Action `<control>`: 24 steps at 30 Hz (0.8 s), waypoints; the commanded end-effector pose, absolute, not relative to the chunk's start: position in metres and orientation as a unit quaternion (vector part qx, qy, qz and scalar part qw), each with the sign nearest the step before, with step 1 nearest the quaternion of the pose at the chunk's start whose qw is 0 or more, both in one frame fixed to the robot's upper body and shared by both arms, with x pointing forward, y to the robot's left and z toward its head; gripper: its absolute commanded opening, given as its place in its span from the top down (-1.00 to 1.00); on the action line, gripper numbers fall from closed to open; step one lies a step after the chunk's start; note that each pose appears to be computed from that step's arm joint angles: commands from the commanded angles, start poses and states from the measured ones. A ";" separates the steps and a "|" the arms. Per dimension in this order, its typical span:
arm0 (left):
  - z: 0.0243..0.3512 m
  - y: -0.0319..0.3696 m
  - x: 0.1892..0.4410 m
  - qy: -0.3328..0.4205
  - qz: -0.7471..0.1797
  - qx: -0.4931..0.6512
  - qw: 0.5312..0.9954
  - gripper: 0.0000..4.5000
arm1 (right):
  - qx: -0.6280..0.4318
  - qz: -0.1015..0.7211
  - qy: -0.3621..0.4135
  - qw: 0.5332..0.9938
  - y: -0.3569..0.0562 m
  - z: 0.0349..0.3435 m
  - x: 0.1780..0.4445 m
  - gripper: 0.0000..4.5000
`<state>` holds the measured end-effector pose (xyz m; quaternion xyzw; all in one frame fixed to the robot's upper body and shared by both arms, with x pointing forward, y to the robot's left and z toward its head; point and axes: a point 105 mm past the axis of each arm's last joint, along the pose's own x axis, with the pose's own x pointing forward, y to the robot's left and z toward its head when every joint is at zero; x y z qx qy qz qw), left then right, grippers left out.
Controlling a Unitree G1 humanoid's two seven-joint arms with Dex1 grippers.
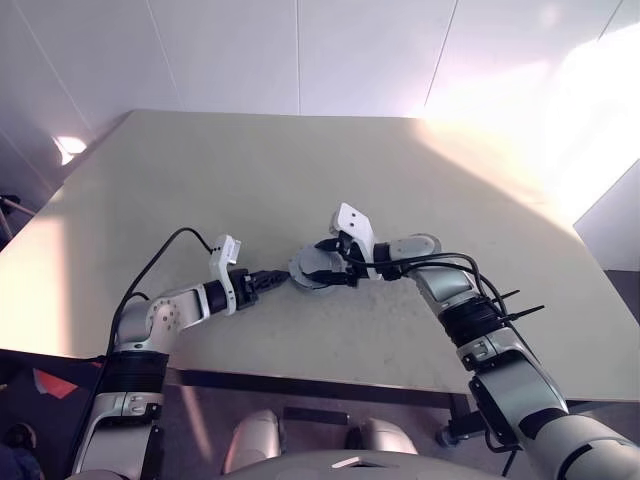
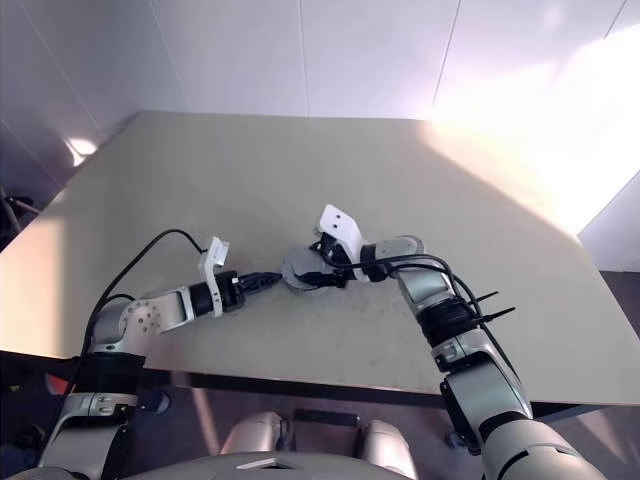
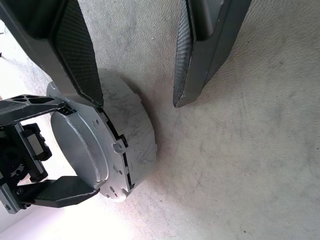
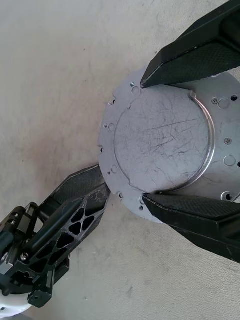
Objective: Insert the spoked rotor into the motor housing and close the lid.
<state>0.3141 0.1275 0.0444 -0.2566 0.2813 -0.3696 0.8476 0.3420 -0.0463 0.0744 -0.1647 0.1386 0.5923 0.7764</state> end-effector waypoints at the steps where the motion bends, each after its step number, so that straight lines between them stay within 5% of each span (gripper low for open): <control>1: 0.036 0.132 0.313 0.299 -0.354 -0.249 0.850 -0.06 | -0.169 0.591 0.158 0.773 -0.053 0.067 0.341 -0.41; 24: 0.060 0.120 0.328 0.267 -0.365 -0.295 0.842 -0.06 | -0.170 0.575 0.178 0.780 -0.058 0.057 0.345 -0.41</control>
